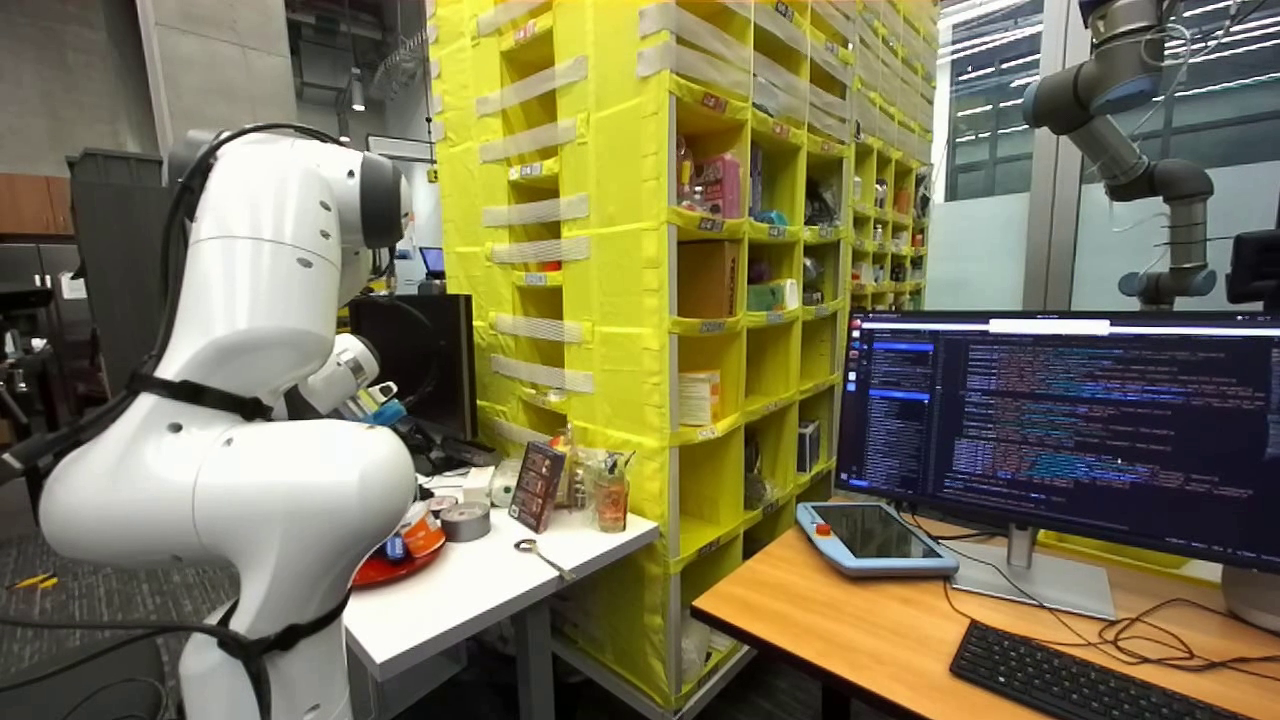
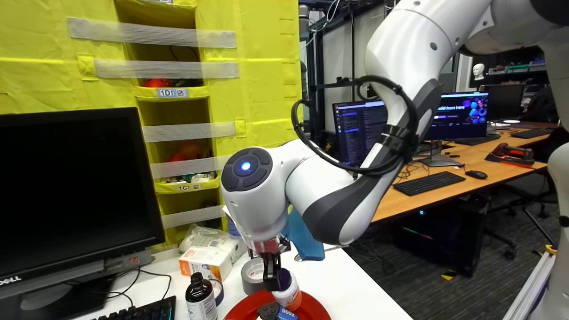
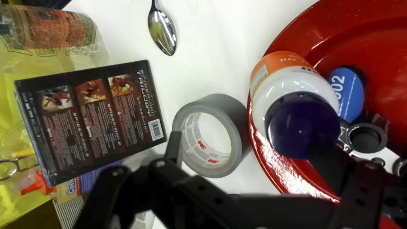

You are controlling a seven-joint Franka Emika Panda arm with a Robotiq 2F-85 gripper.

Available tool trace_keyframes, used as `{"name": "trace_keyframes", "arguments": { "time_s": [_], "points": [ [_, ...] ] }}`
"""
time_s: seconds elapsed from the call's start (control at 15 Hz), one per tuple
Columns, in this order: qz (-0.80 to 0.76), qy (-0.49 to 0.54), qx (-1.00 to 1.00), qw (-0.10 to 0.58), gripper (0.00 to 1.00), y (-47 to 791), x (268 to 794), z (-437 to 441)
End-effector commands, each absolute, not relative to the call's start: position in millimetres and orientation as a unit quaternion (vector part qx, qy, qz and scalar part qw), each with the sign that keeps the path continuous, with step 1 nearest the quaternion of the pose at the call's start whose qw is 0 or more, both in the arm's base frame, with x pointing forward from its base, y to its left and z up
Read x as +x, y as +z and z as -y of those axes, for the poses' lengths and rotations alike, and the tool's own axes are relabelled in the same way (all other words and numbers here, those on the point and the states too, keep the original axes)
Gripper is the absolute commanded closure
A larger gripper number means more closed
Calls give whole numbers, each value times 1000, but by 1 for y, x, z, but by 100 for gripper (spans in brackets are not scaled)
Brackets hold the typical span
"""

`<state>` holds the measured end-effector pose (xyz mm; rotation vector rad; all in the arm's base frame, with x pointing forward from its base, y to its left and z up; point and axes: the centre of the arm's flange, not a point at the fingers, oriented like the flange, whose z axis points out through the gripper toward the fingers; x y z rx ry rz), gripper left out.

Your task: Remove the bottle from the plate

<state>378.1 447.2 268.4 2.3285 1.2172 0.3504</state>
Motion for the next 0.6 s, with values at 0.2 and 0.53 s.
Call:
{"name": "trace_keyframes", "arguments": {
  "time_s": [0.2,0.53],
  "points": [
    [-474,137,843,214,0,268,348,-462],
    [-480,138,841,208,0,267,341,-467]
  ]
}}
